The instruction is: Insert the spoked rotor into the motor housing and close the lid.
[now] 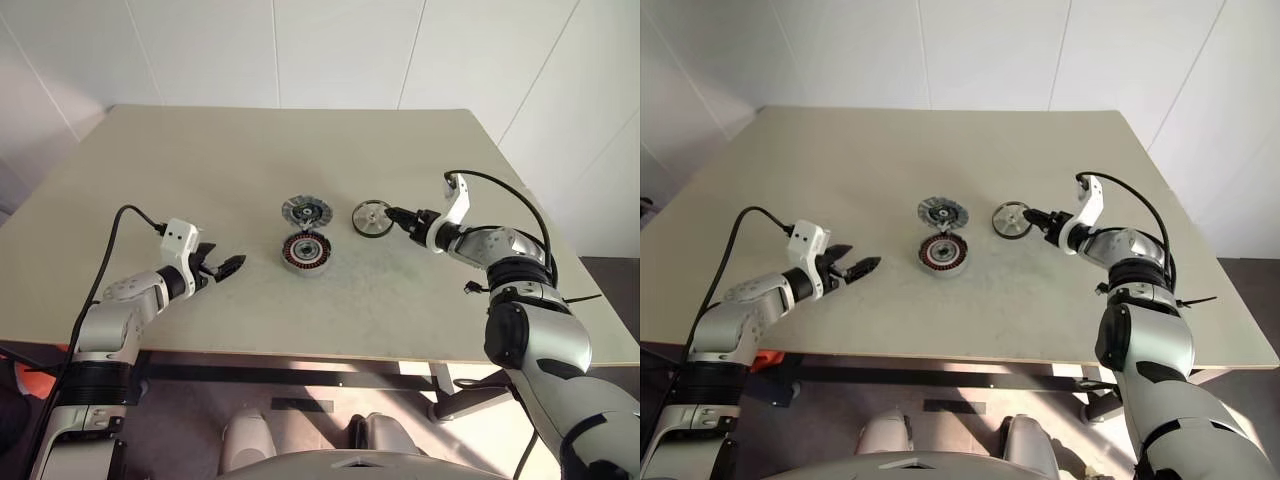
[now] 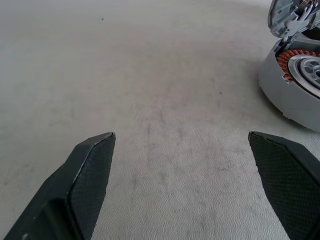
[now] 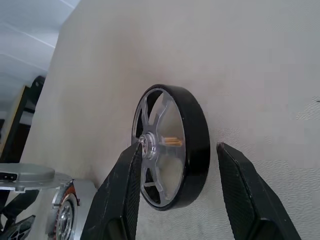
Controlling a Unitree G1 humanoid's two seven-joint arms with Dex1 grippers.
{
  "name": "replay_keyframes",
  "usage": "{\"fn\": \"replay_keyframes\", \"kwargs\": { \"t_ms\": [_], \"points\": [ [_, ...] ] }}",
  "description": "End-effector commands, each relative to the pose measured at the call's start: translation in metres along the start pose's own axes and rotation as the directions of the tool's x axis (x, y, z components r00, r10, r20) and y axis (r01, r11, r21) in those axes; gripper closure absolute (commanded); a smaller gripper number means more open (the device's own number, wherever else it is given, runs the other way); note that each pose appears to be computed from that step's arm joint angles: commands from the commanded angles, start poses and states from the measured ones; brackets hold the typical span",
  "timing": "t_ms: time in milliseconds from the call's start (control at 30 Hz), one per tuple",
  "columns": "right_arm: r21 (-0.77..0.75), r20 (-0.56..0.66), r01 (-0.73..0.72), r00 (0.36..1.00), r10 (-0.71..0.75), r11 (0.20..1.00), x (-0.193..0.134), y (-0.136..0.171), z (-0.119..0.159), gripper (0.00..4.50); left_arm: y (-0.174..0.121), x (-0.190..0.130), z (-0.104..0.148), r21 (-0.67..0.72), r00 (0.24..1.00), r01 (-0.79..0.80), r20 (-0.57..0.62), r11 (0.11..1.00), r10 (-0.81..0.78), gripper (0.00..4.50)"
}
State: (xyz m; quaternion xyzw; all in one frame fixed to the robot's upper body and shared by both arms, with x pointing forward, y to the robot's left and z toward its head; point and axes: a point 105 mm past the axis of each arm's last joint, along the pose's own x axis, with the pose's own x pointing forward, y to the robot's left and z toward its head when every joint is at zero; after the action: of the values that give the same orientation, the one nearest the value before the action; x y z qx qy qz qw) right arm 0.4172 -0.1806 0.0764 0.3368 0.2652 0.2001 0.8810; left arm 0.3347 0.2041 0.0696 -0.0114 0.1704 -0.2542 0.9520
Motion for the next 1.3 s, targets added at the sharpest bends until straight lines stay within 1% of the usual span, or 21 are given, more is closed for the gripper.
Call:
{"fn": "replay_keyframes", "kwargs": {
  "t_ms": [33,133,167,233,333,400,433,500,600,733,833,933,1033,1100,1167,1200,1233,1300],
  "points": [
    [-0.018,0.03,-0.067,0.997,0.067,0.998,0.003,0.02,0.012,1.87,0.006,-0.005,0.015,0.044,0.999,-0.02,0.036,0.999,0.019,0.0],
    [-0.014,0.024,-0.074,0.997,0.074,0.997,0.005,0.021,0.009,1.87,0.007,-0.006,0.016,0.046,0.999,-0.026,0.038,0.999,0.024,0.0],
    [-0.006,0.025,-0.076,0.997,0.076,0.997,0.006,0.022,0.009,2.04,0.008,-0.006,0.016,0.046,0.999,-0.026,0.038,0.999,0.024,0.0],
    [0.006,0.027,-0.079,0.997,0.078,0.997,0.006,0.023,0.009,2.51,0.007,-0.006,0.015,0.048,0.999,-0.026,0.036,0.999,0.025,0.0],
    [0.007,0.032,-0.077,0.997,0.077,0.997,0.006,0.023,0.01,3.53,0.006,-0.005,0.015,0.048,0.999,-0.024,0.034,0.999,0.022,0.0],
    [0.014,0.048,-0.077,0.996,0.076,0.997,0.005,0.022,0.014,4.09,0.006,-0.005,0.014,0.052,0.999,-0.023,0.03,0.998,0.021,0.0],
    [0.017,0.058,-0.077,0.995,0.076,0.997,0.004,0.022,0.016,4.16,0.006,-0.005,0.014,0.053,0.999,-0.022,0.029,0.998,0.021,0.0],
    [0.036,0.083,-0.087,0.993,0.084,0.996,0.004,0.023,0.02,4.16,0.006,-0.005,0.014,0.053,0.999,-0.021,0.029,0.998,0.02,0.0],
    [0.116,0.146,-0.149,0.98,0.132,0.982,0.002,0.033,0.033,4.16,0.006,-0.004,0.014,0.053,0.999,-0.02,0.027,0.998,0.018,0.0],
    [0.214,0.244,-0.288,0.941,0.234,0.933,-0.006,0.052,0.053,4.16,0.006,-0.003,0.012,0.056,1.0,-0.017,0.019,0.998,0.016,0.0],
    [0.234,0.269,-0.389,0.907,0.325,0.891,-0.013,0.068,0.062,4.16,0.004,-0.003,0.013,0.055,1.0,-0.012,0.018,0.998,0.011,0.0],
    [0.225,0.248,-0.502,0.858,0.449,0.835,-0.023,0.09,0.061,4.16,0.003,-0.002,0.014,0.049,1.0,-0.006,0.025,0.999,0.004,0.0],
    [0.199,0.196,-0.623,0.781,0.593,0.756,-0.039,0.118,0.051,4.16,0.003,-0.002,0.013,0.05,1.0,-0.003,0.023,0.999,0.002,0.0],
    [0.174,0.167,-0.693,0.721,0.673,0.7,-0.055,0.135,0.045,4.16,0.002,-0.002,0.013,0.049,1.0,-0.001,0.022,0.999,0.0,0.0],
    [0.157,0.144,-0.762,0.646,0.749,0.628,-0.073,0.15,0.039,4.16,0.001,-0.001,0.012,0.043,1.0,0.004,0.023,0.999,-0.005,0.0],
    [0.154,0.13,-0.781,0.623,0.771,0.606,-0.079,0.154,0.036,4.16,0.0,-0.001,0.012,0.042,1.0,0.006,0.023,0.999,-0.007,0.0],
    [0.153,0.107,-0.79,0.61,0.785,0.593,-0.084,0.158,0.031,4.16,0.0,0.0,0.012,0.042,1.0,0.007,0.022,0.999,-0.008,0.0],
    [0.176,0.055,-0.786,0.608,0.792,0.592,-0.086,0.159,0.018,4.16,-0.001,0.001,0.012,0.042,1.0,0.009,0.021,0.999,-0.009,0.0]
  ]
}}
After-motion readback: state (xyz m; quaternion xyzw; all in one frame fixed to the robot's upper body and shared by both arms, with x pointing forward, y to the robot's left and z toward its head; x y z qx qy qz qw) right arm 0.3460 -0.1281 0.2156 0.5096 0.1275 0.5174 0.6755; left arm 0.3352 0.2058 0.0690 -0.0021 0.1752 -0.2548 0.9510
